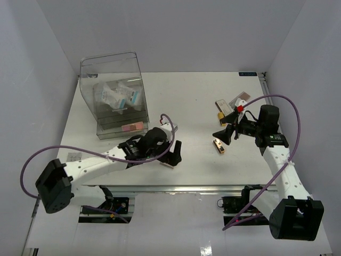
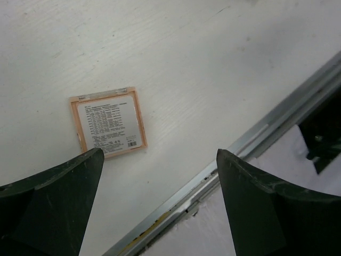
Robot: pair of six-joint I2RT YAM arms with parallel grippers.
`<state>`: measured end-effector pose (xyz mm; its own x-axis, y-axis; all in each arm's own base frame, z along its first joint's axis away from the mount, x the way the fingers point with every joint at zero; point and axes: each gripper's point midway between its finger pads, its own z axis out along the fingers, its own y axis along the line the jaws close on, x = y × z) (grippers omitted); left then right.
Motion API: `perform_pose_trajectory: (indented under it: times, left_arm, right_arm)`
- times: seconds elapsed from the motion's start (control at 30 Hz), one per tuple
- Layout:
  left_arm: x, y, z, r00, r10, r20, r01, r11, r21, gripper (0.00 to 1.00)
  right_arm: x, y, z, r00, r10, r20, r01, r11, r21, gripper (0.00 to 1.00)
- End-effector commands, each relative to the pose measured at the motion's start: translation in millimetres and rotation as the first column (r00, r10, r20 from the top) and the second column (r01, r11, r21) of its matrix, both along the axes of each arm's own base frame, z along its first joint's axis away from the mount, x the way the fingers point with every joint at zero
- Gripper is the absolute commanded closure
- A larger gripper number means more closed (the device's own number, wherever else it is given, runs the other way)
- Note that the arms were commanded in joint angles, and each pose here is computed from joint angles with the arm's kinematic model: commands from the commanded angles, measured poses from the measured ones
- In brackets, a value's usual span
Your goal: Organize the makeup
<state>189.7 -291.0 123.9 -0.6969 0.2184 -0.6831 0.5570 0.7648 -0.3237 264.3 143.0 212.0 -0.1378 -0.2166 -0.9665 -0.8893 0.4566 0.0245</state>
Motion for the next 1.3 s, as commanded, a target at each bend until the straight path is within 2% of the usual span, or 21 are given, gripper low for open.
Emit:
perform_pose_trajectory:
  times: [0.0,0.2,0.33,0.7,1.13,1.27]
  left_arm:
    - [24.6,16.3,-32.9,0.991,0.103,0.084,-0.121,0.962,0.246,0.02]
    - [38.4,16.6,-56.6,0.990,0.078,0.115,-0.116,0.922,0.369,0.02]
    - [42.2,10.3,-65.9,0.993,0.052,0.106,-0.090,0.912,0.401,0.02]
    - [31.6,-8.5,-74.6,0.999,-0.010,0.031,-0.001,0.935,0.355,0.02]
    - [27.3,3.6,-98.1,0.999,0.050,-0.003,-0.045,0.916,0.399,0.02]
    - [28.7,3.9,-99.0,0.998,0.067,-0.001,-0.061,0.914,0.402,0.07]
  right_arm:
    - [0.3,-6.1,13.3,1.000,0.008,0.011,-0.009,0.998,0.064,0.10]
    - [2.0,-10.1,10.6,1.000,-0.004,0.007,0.004,0.998,0.063,0.10]
    - [3.2,-12.1,10.2,1.000,-0.013,0.011,0.013,0.998,0.061,0.10]
    - [4.8,-15.9,9.9,1.000,-0.028,0.014,0.027,0.998,0.061,0.10]
    - [2.8,-15.2,10.9,1.000,-0.021,0.016,0.020,0.998,0.066,0.10]
    - [2.8,-15.6,11.5,1.000,-0.022,0.019,0.021,0.998,0.066,0.10]
